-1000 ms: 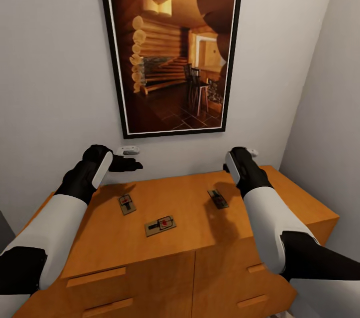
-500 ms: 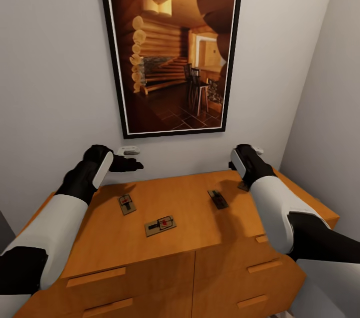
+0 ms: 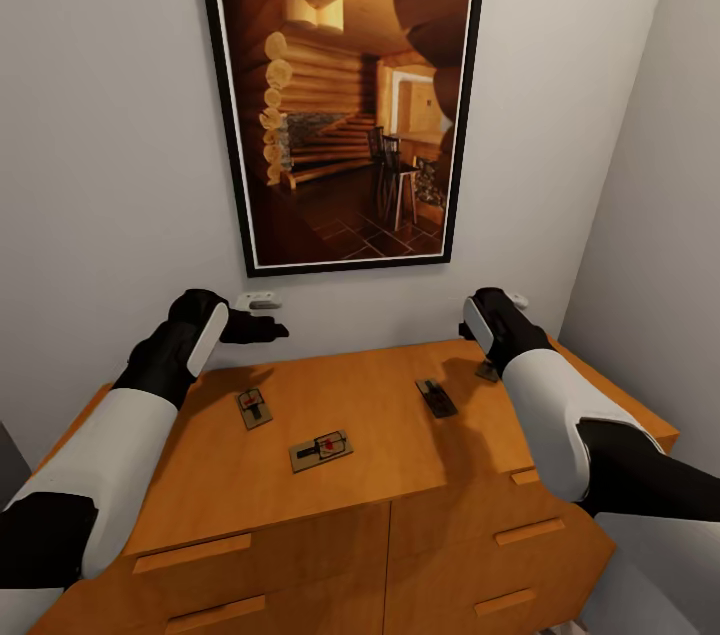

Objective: Take the four mousetraps from the cabinet in the bathroom and place them on the bathroom floor. Make sure all four end up on the same floor surface, and ensure that at least two of them are either under or directly next to the same bathroom sink.

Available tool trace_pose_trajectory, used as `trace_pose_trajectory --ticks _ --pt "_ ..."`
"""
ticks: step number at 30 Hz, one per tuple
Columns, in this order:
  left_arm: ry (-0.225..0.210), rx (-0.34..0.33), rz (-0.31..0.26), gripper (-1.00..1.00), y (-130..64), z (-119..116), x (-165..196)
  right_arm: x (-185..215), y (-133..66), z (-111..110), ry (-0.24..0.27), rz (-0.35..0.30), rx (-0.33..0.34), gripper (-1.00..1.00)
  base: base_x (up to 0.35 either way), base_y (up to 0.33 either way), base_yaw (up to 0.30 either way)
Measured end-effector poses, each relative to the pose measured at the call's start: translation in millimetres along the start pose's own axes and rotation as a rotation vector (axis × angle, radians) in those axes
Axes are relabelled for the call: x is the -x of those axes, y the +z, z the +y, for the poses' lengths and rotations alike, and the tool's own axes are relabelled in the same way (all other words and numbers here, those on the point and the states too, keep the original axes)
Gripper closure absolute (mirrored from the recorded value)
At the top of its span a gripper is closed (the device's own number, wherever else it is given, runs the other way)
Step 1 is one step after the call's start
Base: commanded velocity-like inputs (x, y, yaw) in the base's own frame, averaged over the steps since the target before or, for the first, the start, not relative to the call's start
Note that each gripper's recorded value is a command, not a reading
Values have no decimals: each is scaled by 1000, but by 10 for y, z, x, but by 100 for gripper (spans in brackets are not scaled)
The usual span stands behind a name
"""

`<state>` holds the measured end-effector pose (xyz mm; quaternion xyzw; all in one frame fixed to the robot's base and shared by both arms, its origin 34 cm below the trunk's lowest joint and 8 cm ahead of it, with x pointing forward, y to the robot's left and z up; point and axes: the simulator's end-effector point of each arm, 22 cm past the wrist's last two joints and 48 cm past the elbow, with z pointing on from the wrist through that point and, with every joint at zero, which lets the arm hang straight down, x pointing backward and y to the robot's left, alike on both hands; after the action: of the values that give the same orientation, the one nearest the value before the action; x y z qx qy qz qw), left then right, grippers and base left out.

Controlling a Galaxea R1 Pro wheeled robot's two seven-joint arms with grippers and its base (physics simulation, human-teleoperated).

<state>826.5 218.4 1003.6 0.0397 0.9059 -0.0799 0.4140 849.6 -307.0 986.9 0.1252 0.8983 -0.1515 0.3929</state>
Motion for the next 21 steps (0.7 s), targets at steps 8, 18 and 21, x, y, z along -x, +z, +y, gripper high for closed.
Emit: trace_pose_trajectory --ticks 8,18,21 --pt "-2 0 9 -100 20 5 -30 -151 96 54 16 25 18 -100 0 0 0" --pt "-4 1 17 -100 38 11 -61 -346 303 -143 86 69 23 -100 0 0 0" --pt "-5 1 18 -100 41 13 -66 -363 316 -155 94 74 25 -100 0 0 0"
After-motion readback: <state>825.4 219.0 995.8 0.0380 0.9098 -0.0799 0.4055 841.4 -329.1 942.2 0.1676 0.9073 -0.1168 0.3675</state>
